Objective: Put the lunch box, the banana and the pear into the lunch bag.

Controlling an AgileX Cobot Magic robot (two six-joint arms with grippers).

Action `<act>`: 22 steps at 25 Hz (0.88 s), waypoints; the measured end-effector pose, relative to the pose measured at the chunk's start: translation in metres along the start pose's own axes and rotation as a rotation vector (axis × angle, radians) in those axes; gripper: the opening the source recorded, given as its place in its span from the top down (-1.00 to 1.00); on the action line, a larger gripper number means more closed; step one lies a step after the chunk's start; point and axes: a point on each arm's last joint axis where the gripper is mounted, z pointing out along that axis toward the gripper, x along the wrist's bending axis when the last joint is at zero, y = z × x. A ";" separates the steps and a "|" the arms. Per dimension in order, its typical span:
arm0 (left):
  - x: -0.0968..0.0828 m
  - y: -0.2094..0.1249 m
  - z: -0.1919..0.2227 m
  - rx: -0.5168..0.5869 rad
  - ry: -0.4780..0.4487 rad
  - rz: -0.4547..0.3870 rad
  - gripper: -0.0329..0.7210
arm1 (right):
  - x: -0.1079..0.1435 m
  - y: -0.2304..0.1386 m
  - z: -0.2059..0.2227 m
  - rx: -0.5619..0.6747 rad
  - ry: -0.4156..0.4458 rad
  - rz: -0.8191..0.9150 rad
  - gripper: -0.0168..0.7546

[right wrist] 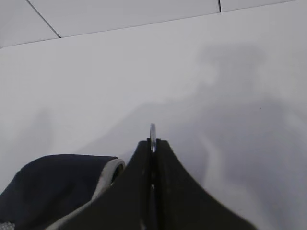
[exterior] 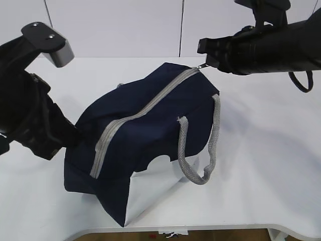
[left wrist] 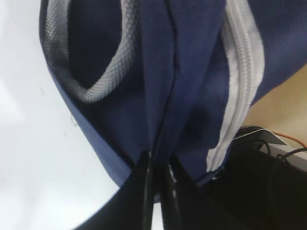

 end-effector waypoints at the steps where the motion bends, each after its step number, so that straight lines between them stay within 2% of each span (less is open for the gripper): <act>1: -0.001 0.000 0.000 0.001 -0.007 -0.006 0.89 | 0.000 0.000 0.000 0.002 0.002 0.008 0.98; 4: -0.002 0.000 -0.001 0.005 -0.024 -0.019 0.65 | 0.004 0.009 -0.002 -0.002 0.019 0.022 0.98; 8: -0.003 0.009 -0.012 -0.029 -0.022 -0.011 0.13 | 0.014 0.025 -0.006 -0.002 0.059 0.020 0.98; 10: -0.002 0.016 -0.019 -0.063 -0.014 -0.004 -0.03 | 0.018 0.032 -0.008 0.004 0.077 0.017 0.98; 16: -0.001 0.042 -0.043 -0.172 0.007 0.012 -0.13 | 0.021 0.035 -0.009 0.014 0.091 0.026 0.98; 22: 0.001 0.074 -0.037 -0.223 -0.055 -0.044 -0.13 | 0.024 0.037 -0.010 0.028 0.109 0.051 0.98</act>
